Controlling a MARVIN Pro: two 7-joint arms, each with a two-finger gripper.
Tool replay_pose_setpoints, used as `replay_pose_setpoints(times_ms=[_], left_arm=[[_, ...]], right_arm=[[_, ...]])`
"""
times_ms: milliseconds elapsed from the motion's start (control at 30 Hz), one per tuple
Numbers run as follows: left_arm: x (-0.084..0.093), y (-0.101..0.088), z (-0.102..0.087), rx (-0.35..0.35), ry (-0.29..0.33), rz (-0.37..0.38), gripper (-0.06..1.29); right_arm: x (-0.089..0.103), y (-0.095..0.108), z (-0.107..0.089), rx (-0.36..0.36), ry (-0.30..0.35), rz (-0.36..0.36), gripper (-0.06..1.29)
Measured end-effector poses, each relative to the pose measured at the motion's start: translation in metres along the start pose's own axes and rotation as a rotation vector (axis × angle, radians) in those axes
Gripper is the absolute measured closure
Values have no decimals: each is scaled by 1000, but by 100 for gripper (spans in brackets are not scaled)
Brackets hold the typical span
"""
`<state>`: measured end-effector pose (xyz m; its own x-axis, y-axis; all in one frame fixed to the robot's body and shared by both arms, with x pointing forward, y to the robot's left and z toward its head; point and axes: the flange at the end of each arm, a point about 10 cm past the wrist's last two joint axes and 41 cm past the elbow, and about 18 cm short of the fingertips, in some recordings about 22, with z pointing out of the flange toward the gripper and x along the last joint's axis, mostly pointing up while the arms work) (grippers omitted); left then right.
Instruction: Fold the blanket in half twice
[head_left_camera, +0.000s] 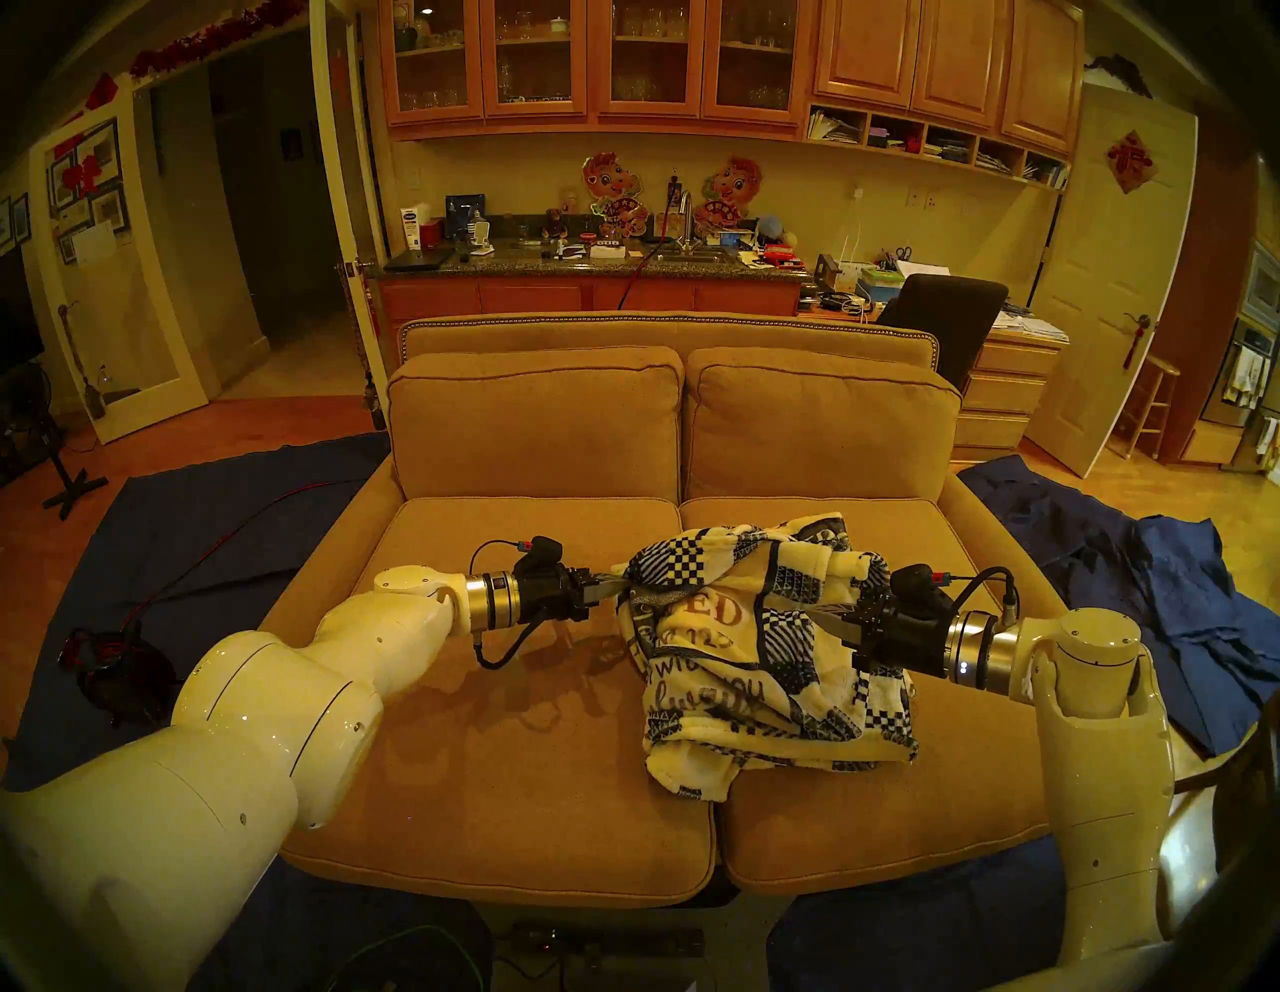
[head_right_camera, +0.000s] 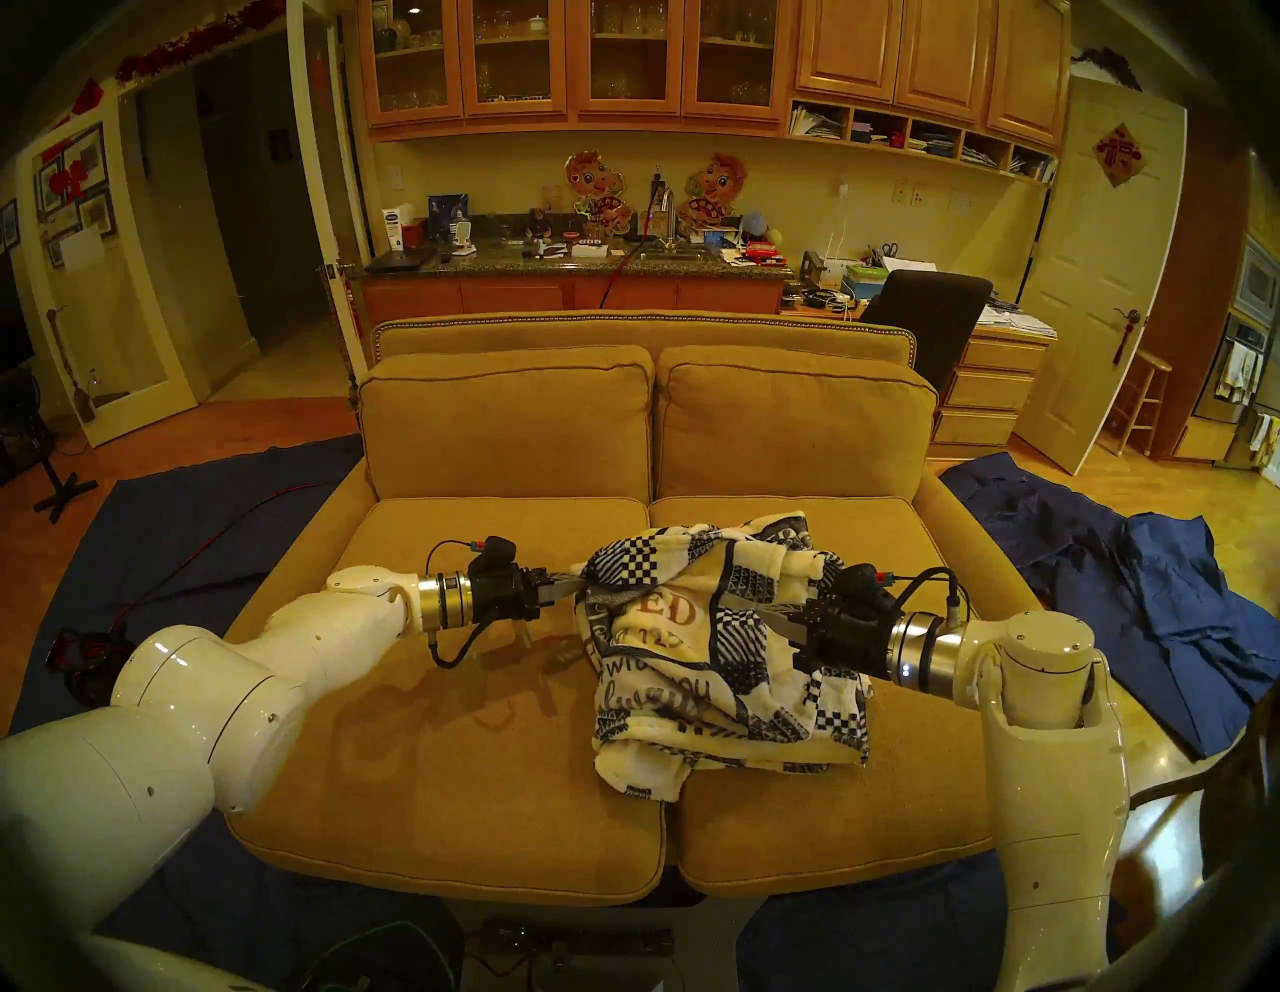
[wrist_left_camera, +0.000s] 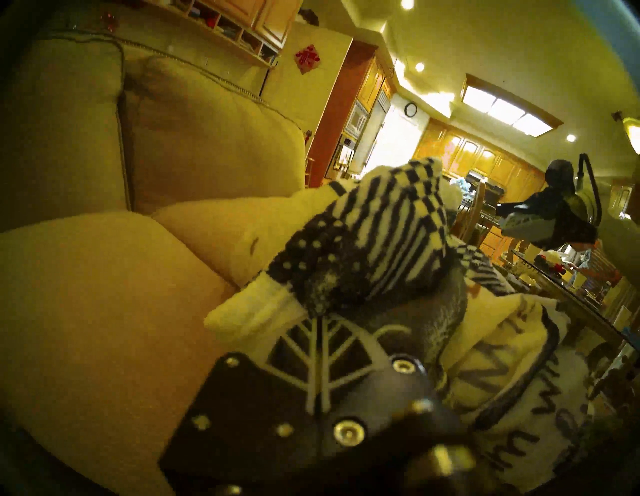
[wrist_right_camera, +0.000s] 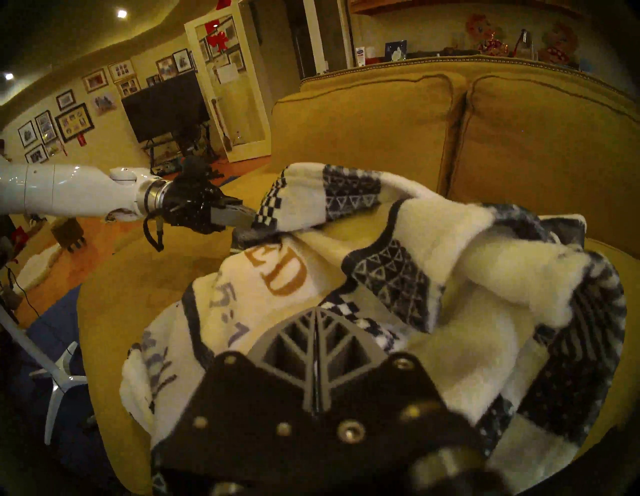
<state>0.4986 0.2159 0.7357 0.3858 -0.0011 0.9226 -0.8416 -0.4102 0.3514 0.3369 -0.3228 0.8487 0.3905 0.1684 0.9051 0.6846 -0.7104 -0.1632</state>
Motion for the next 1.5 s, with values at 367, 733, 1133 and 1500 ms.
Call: replay_pose_setpoints(times_ms=[367, 733, 1133, 1500], left_arm=[[7, -1, -9, -13, 61, 3, 125], [21, 4, -12, -65, 143, 3, 125], [32, 29, 0, -225, 194, 2, 125], [40, 49, 10, -303, 209, 0, 125]], right_arm=[[-4, -12, 44, 53, -6, -10, 127], [-14, -27, 82, 103, -70, -22, 127], [-16, -26, 106, 92, -109, -48, 127], [-13, -15, 130, 40, -114, -49, 127]])
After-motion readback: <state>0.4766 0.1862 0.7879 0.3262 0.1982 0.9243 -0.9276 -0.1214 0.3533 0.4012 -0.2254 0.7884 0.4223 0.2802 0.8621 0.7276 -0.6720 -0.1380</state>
